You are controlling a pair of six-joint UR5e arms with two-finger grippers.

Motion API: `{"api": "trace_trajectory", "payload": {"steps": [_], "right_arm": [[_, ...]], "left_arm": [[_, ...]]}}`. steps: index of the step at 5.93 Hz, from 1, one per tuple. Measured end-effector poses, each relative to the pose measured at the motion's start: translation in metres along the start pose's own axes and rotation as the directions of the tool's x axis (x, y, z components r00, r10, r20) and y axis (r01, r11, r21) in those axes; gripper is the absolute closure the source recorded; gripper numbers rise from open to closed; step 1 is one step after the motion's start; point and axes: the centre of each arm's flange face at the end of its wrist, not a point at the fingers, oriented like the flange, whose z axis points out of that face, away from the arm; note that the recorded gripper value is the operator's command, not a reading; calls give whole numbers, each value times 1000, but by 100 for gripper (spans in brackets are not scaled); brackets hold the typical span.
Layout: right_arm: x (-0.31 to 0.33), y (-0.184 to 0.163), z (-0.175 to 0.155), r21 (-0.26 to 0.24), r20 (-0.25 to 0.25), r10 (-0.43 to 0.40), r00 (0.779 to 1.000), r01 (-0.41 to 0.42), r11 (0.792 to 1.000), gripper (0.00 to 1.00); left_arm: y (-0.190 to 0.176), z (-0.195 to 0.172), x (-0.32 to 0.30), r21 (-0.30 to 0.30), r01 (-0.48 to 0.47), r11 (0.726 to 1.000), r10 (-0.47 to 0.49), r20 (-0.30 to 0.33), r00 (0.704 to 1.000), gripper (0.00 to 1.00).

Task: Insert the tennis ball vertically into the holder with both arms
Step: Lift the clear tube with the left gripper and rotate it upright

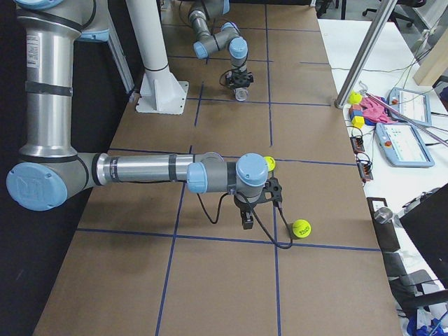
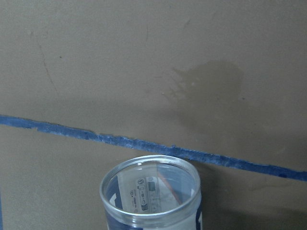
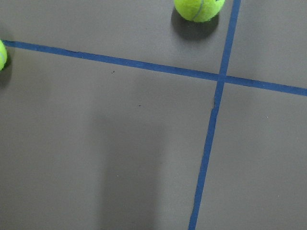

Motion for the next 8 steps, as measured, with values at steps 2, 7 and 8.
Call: {"api": "trace_trajectory", "payload": {"steps": [2,7,8], "right_arm": [[0,0,0,0,0,1,1000,-1,1000,0],[0,1,0,-1,1,1,1000,-1,1000,0],[0,1,0,-2,1,2,1000,-2,1000,0]], "left_arm": [[4,13,0,13,56,998,-56,1,998,0],[9,38,2,35,88,995,-88,0,996,0],[8,40,2,36,86,996,-86,0,996,0]]}}
